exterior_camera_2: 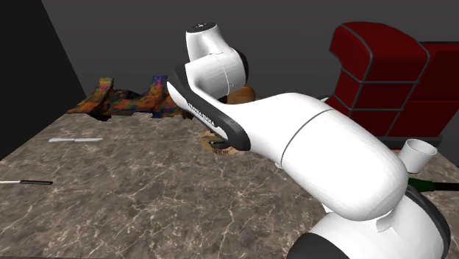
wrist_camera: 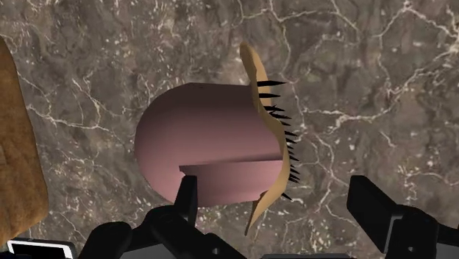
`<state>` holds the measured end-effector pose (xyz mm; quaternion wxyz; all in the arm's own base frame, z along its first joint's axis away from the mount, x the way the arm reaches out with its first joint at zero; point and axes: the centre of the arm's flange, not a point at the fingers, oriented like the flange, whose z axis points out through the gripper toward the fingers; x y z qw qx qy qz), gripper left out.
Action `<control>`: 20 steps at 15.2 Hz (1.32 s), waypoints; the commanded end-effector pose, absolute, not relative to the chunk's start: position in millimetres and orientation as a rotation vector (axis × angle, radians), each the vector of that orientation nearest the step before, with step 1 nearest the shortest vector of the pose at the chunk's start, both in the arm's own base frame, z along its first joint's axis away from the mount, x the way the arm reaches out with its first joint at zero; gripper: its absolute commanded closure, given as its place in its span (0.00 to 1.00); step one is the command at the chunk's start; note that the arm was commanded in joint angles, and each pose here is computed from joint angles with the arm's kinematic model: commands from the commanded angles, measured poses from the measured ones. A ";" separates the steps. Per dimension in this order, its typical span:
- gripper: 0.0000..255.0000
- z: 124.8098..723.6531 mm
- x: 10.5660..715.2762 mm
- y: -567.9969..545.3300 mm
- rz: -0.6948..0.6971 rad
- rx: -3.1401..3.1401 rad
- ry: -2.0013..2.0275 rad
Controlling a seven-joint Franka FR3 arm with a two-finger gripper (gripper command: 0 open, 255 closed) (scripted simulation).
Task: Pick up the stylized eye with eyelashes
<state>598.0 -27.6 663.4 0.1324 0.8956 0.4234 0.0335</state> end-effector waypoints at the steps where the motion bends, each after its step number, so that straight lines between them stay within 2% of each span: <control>1: 0.00 658.4 604.0 -25.0 0.102 2.585 1.247; 8: 0.00 629.0 604.0 -25.0 0.102 2.585 1.247; 9: 1.00 629.4 603.4 -25.1 0.102 2.585 1.247; 20: 1.00 639.6 604.0 -25.0 0.102 2.585 1.247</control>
